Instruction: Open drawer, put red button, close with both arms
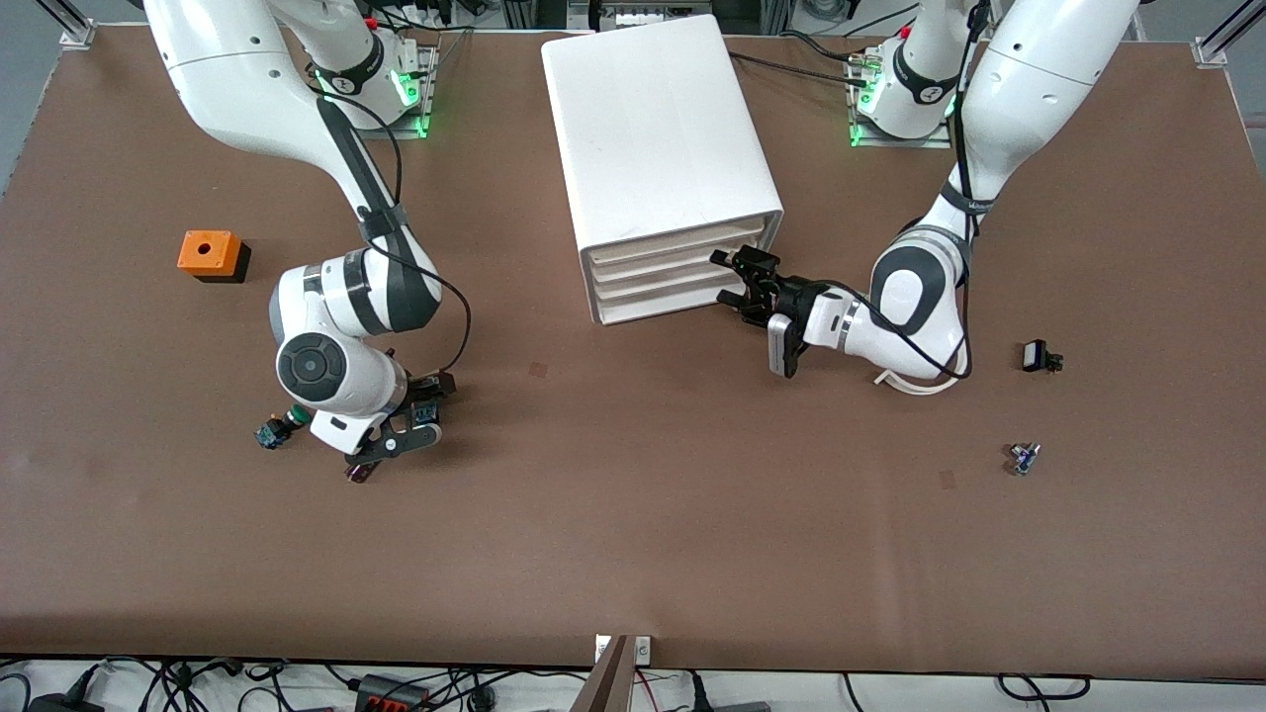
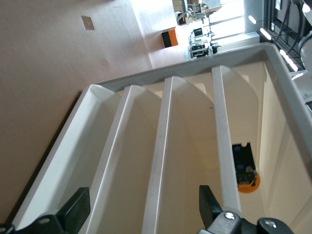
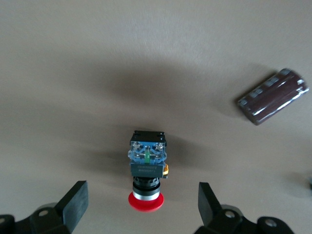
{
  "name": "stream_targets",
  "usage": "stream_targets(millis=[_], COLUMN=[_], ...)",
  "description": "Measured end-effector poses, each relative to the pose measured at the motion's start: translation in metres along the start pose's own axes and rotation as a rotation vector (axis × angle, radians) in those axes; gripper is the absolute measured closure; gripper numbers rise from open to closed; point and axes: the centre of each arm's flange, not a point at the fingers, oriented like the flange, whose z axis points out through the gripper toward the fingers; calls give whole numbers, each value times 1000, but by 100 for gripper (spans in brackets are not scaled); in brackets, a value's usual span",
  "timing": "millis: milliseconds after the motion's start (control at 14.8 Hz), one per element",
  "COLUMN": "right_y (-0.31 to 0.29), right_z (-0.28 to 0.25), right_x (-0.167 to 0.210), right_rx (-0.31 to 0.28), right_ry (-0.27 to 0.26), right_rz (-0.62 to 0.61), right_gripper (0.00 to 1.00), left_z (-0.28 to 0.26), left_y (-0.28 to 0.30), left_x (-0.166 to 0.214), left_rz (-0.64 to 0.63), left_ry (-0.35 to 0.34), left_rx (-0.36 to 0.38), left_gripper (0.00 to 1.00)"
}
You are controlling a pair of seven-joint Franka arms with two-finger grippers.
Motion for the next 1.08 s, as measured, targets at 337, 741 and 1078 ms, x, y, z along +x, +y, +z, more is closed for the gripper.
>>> stream_targets(millis=[337,741,1078], right_y=[1,0,0], right_z=[26,40,44], right_x=[3,2,2], right_rx=[6,5,5], right_ry=[-14,-31,-38], right_rz=[7,6,3], right_gripper=[0,10,52], left_z=[10,14,-34], left_y=[-5,-3,-11], left_x=[-12,-14,20], left_rz=[8,113,183], left_ry=[-3,-5,37], left_rx=[-18,-50,33], left_gripper=[39,86,86])
